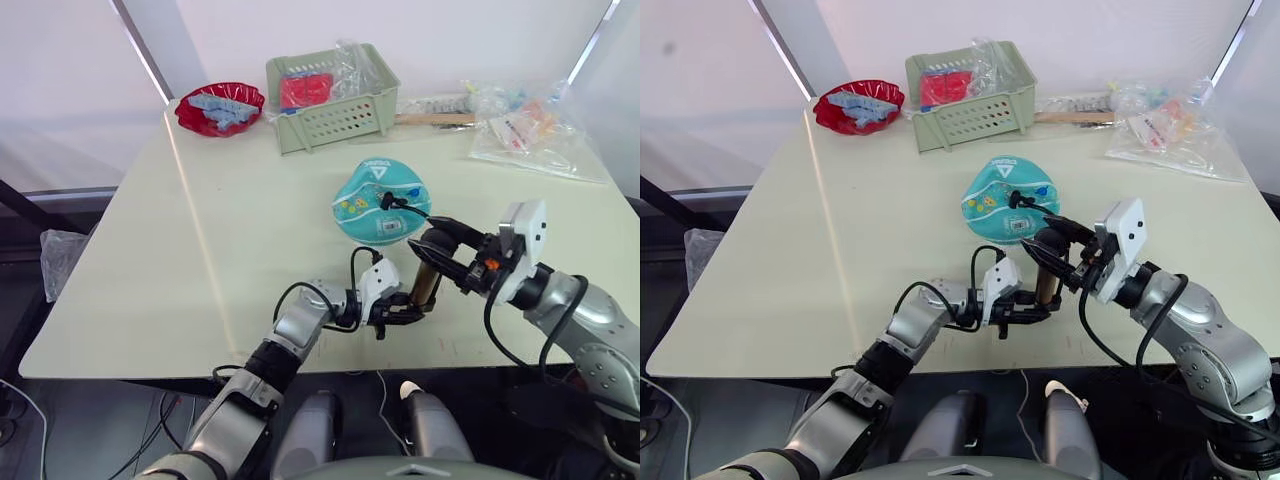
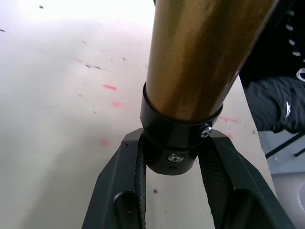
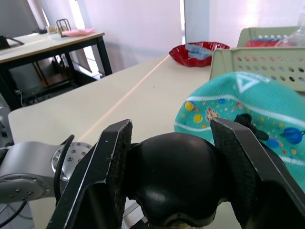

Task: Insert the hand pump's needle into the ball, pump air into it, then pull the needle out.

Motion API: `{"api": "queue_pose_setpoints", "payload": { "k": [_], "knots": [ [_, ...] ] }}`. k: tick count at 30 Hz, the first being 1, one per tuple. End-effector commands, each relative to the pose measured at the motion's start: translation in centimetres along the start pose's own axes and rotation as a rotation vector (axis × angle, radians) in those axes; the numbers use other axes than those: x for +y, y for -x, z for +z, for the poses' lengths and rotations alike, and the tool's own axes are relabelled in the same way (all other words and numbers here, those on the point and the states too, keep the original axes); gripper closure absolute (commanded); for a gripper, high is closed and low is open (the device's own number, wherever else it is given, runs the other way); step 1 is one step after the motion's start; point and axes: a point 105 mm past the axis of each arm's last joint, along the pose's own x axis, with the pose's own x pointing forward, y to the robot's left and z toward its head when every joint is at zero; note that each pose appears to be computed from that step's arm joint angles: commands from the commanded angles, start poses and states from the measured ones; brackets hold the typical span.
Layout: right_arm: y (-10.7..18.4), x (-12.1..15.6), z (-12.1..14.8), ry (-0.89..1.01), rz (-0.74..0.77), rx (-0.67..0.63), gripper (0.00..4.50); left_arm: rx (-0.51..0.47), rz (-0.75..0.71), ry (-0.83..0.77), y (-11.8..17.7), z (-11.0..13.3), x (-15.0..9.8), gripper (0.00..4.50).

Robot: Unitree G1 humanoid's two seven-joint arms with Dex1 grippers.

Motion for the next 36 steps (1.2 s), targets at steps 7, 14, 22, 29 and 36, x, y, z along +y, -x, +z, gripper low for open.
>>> {"api": "queue_pose_setpoints", "payload": {
  "k": [7,14,22,29,36],
  "knots": [
    [1.1,1.5,-0.5,0.142,0.021,-0.028,2.41,0.001,0.025,-0.035,-0.7,-0.9,0.1,3.4],
    [1.9,0.9,-0.2,0.184,-0.013,-0.062,2.41,0.101,0.044,-0.03,-1.3,-3.1,0.5,3.4],
    [2.9,0.8,0.7,0.199,-0.027,-0.117,2.41,0.149,0.027,-0.003,-1.7,-4.3,0.5,3.4],
    [4.0,0.1,3.4,0.196,-0.03,-0.194,2.41,0.208,0.014,-0.001,-1.5,-5.2,0.5,3.4],
    [4.5,-0.1,5.4,0.204,-0.001,-0.225,2.41,0.228,0.018,-0.003,-1.3,-5.5,0.7,3.4]
  ]
}}
